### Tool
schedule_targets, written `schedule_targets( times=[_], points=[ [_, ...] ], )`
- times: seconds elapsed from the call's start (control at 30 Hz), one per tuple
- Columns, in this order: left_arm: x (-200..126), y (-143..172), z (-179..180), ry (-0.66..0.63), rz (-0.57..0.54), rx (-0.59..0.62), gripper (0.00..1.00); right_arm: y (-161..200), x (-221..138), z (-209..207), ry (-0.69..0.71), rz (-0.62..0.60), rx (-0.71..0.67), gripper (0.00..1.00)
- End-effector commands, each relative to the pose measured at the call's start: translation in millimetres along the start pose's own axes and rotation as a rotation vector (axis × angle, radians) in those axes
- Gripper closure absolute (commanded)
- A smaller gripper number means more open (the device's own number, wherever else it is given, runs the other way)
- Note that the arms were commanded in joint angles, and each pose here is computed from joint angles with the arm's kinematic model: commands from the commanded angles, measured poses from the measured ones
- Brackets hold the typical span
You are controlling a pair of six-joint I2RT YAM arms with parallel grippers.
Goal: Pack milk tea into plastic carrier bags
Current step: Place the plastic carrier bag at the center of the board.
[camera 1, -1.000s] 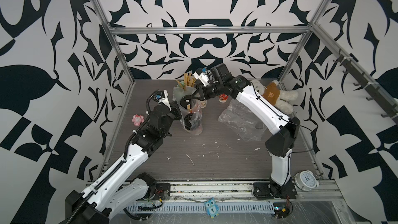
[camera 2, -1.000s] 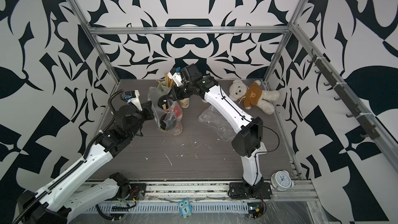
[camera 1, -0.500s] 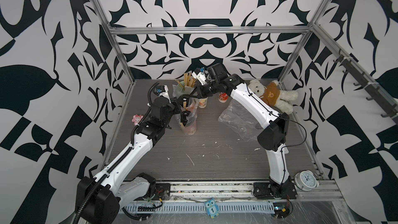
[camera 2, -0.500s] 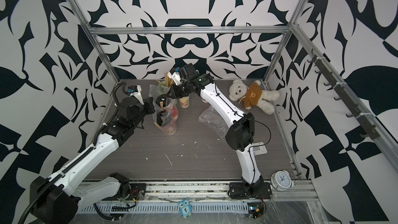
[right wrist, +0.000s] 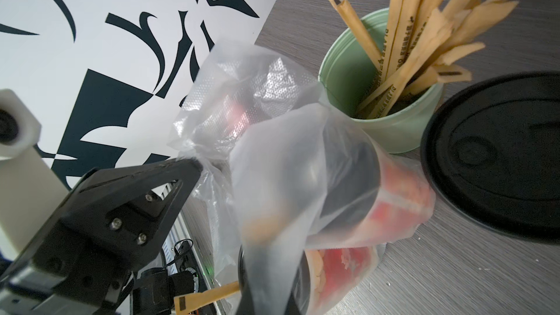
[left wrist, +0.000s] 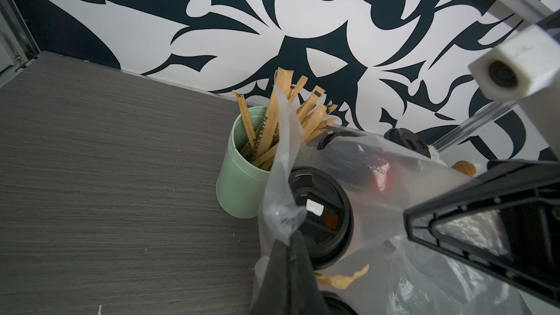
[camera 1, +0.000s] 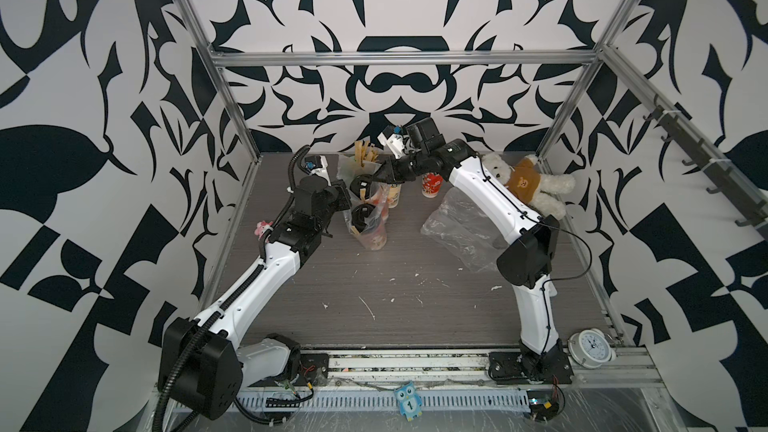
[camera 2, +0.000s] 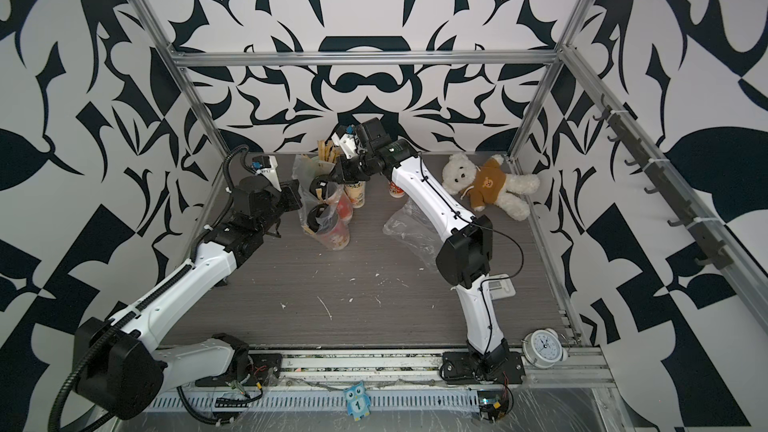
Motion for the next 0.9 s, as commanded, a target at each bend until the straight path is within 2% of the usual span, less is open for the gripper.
schedule_targets(
  times=[0.0, 0.2, 0.27, 0.3, 0.43, 0.47, 0.67, 0.77, 0.87],
  points=[
    [-0.5, -19.3, -3.0, 0.018, -0.048, 0.007, 1.00, -6.0, -12.1, 15.3, -0.047, -0.028, -0.025, 1.00],
    [0.5, -25.8, -1.9, 0.022, -0.058, 0.009, 1.00, -5.5, -12.8, 13.5, -0.044, -0.022, -0.017, 1.00],
    [3.7, -23.9, -3.6, 0.034, -0.046, 0.008, 0.99, -5.4, -13.6, 12.1, -0.041, -0.022, -0.015, 0.92],
    [5.7, -22.5, -4.7, 0.042, -0.039, 0.008, 0.94, -5.3, -14.5, 12.4, -0.039, -0.023, -0.015, 0.87],
    [7.2, -21.3, -5.2, 0.047, -0.030, 0.007, 0.84, -5.0, -16.8, 14.0, -0.040, -0.029, -0.019, 0.81],
    [15.9, -12.9, -4.7, 0.041, 0.001, 0.010, 0.81, -5.2, -17.7, 14.5, -0.041, -0.031, -0.019, 0.78],
    [12.9, -14.5, -2.9, 0.034, -0.003, 0.011, 0.47, -5.2, -22.6, 17.5, -0.038, -0.041, -0.029, 0.54],
    [3.3, -23.2, -1.9, 0.030, -0.034, 0.017, 0.34, -5.6, -27.8, 20.6, -0.035, -0.053, -0.041, 0.41],
    [-5.4, -30.8, -1.1, 0.024, -0.059, 0.023, 0.24, -5.4, -35.7, 25.6, -0.037, -0.065, -0.054, 0.33]
  ],
)
Point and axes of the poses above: each gripper's point midway between its finger pads, its own x axis out along the fingers, its own z axis along the line the jaws close on, y = z × x, the point moved 6 cm from there along -x, back along the fingers, and after that the axes turned 15 degrees about x, right-handed, at the moved point
